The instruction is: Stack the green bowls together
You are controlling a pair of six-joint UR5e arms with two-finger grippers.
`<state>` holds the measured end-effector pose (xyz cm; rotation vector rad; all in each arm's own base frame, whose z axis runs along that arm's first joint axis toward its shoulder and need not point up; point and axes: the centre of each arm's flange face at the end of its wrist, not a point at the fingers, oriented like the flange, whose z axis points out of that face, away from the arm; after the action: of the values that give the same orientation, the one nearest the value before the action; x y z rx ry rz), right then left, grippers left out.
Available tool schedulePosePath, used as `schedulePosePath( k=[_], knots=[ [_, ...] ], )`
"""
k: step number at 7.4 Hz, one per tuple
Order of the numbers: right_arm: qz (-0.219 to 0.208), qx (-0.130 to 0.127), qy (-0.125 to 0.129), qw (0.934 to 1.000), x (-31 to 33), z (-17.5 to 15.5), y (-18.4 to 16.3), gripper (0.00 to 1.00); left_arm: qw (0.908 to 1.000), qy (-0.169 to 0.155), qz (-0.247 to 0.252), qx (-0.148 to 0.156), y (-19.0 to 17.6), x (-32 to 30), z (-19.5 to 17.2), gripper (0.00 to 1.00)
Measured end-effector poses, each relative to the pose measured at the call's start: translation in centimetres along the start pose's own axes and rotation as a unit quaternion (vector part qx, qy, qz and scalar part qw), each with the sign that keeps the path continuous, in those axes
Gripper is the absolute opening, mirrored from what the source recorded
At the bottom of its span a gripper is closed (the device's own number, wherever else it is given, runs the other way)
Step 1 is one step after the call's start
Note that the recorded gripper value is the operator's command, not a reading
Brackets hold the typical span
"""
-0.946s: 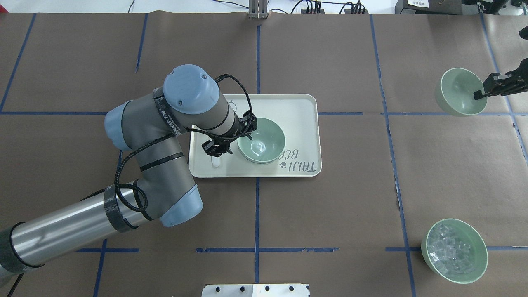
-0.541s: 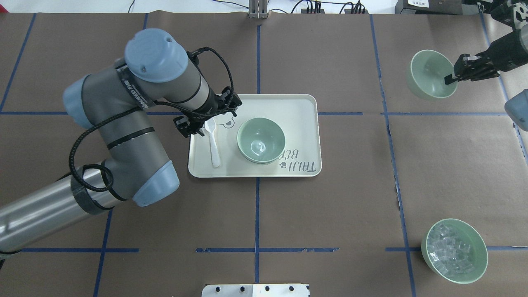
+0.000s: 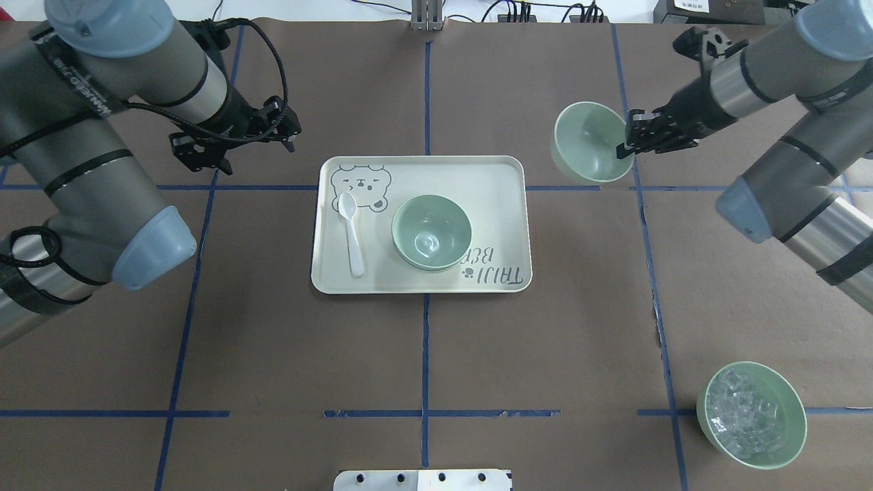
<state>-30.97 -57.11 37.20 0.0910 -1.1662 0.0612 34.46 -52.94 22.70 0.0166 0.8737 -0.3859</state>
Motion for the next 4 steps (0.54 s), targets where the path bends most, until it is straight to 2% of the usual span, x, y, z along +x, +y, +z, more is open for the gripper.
schedulePosePath(
  k=[2, 4],
  knots=[
    [0.005, -0.003, 0.011, 0.9999, -7.2, 2.9, 1.2, 0.0, 0.9996, -0.014, 0.017, 0.016, -2.8, -3.5, -0.7, 1.0],
    [0.0, -0.008, 0.04, 0.9992, -13.9, 4.2, 4.6, 0.0, 0.9981, -0.031, 0.048, 0.025, -5.0, -6.8, -0.8, 1.0]
  ],
)
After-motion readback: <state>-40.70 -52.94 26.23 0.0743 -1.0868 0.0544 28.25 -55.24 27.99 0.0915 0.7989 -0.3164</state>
